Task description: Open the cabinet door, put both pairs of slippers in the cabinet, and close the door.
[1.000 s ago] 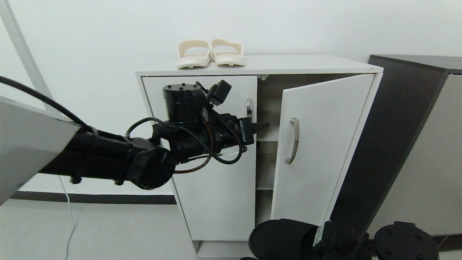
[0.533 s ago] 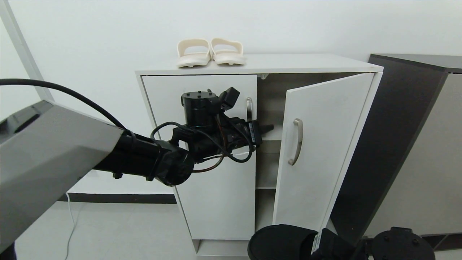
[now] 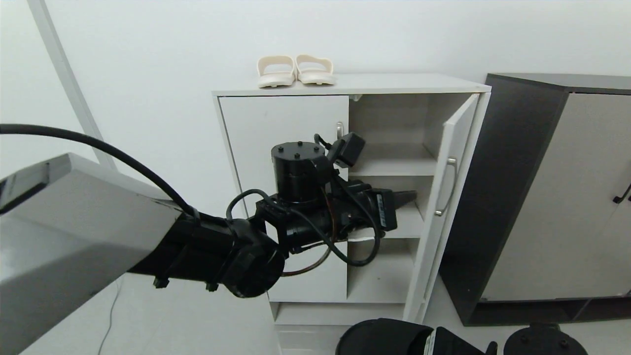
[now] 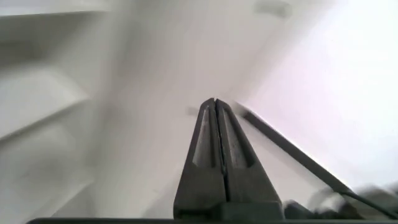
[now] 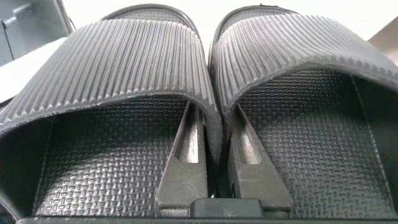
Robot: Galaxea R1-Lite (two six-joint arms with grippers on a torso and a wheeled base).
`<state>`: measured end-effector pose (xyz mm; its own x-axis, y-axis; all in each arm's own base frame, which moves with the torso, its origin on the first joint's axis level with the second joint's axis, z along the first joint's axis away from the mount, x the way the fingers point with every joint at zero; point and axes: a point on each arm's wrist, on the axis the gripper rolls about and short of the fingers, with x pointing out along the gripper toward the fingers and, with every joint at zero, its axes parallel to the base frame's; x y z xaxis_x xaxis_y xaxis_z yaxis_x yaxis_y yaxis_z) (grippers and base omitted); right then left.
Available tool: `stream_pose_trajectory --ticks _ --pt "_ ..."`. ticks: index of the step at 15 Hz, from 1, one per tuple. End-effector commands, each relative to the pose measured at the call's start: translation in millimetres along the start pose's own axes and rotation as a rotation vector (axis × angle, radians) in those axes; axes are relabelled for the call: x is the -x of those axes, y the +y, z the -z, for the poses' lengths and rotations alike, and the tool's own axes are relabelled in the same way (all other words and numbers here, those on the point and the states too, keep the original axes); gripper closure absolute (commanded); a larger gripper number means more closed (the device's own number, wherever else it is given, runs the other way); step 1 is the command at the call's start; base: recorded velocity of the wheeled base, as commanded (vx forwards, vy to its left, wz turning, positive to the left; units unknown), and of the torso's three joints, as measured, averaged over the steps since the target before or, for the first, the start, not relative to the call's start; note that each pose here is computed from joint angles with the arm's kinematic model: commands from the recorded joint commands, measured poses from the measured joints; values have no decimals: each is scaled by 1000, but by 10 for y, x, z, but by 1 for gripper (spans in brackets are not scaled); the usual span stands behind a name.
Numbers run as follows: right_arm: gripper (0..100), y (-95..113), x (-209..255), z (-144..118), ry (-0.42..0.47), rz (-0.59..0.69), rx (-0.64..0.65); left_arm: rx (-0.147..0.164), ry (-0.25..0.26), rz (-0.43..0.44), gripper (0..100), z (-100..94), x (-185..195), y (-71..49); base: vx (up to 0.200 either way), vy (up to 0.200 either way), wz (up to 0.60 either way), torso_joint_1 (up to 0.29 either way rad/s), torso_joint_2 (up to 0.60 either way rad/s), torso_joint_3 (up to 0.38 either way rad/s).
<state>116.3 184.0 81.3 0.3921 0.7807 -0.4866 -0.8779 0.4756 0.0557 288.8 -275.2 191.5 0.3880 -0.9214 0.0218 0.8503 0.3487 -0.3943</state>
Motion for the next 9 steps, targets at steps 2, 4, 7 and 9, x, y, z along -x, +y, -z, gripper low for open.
stream_pose_trajectory --ticks 2,4,7,9 --pt "100 5 -2 10 5 -2 1 -5 -5 27 100 19 12 -108 0 0 0 0 0 0" --pt "100 5 -2 10 5 -2 1 -3 -9 9 100 10 38 -45 0 0 0 0 0 0" --pt "100 5 -2 10 5 -2 0 -5 -17 -6 100 -17 69 7 0 0 0 0 0 0" --pt "100 5 -4 11 5 -2 0 -7 -26 -17 100 -51 100 34 0 0 0 0 0 0"
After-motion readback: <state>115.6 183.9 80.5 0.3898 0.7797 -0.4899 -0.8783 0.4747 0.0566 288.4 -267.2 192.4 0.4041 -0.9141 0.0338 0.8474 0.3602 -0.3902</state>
